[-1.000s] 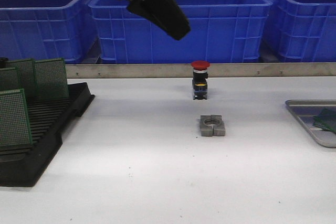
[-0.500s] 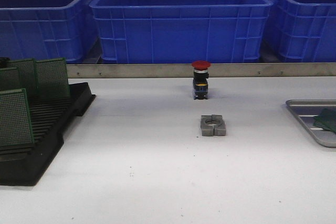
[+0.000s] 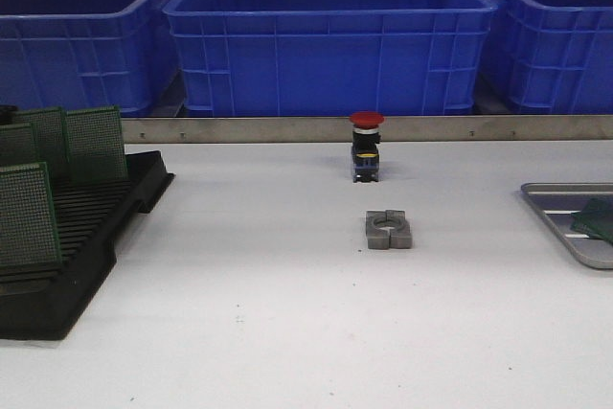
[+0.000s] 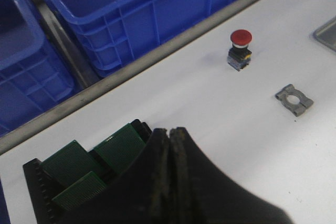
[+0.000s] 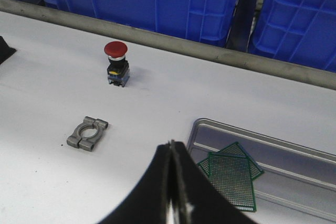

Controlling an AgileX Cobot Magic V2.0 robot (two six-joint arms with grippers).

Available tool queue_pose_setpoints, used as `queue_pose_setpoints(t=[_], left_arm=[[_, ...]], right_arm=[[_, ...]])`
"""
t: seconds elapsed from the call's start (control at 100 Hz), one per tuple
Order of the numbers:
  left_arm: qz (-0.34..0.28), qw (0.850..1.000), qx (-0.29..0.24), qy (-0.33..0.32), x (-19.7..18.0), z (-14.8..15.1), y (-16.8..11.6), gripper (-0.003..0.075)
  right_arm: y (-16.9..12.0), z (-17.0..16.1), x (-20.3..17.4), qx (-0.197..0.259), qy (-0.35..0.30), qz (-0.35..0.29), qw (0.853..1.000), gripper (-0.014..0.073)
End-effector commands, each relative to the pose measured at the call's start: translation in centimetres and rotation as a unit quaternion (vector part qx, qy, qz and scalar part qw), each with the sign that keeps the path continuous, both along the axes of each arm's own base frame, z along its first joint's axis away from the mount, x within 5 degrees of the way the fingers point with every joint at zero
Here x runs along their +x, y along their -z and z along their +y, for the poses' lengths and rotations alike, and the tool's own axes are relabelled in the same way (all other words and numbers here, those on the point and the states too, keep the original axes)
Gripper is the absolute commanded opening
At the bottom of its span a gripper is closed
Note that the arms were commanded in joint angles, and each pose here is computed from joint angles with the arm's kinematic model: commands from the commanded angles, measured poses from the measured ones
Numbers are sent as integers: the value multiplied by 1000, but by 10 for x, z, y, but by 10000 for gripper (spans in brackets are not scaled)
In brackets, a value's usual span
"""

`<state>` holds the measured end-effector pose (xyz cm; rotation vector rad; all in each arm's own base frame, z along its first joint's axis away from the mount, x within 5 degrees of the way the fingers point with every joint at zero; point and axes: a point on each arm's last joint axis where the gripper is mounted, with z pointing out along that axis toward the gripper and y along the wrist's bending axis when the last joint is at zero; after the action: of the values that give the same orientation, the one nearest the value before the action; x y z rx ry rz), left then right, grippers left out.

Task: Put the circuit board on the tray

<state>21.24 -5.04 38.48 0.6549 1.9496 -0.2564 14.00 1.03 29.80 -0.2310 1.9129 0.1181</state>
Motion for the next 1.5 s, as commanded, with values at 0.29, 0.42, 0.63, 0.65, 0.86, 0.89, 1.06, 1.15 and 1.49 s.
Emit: queue_pose_setpoints(t=[0.29,0.42,0.63,0.65,0.86,0.89,1.06,1.15,1.49], left_arm=[[-169,968,-105,-154,-92,27,41,-20],[-192,957,-135,-172,-118,32,65,-20],[-243,939,-151,-193,-146,38,93,-20],[-247,938,-152,-192,-148,38,94,-20],[-237,936,-180,-187,-155,37,108,-20],[-233,936,-184,-188,-154,37,110,-20],[-225,938,-182,-189,-153,37,116,-20],[-223,939,-181,-190,-153,37,118,-20],[-228,936,-177,-202,-151,39,121,-20]], right_arm=[[12,2,-55,-5,35,-120,992,-61],[17,3,-71,-8,38,-157,987,-61],[16,8,-85,-11,19,-183,983,-61],[17,9,-85,-11,18,-182,983,-61],[17,9,-86,-11,13,-178,984,-61],[17,9,-86,-11,13,-178,984,-61],[17,9,-86,-11,13,-178,984,-61],[17,9,-86,-11,13,-178,984,-61],[17,10,-86,-11,12,-178,984,-61]])
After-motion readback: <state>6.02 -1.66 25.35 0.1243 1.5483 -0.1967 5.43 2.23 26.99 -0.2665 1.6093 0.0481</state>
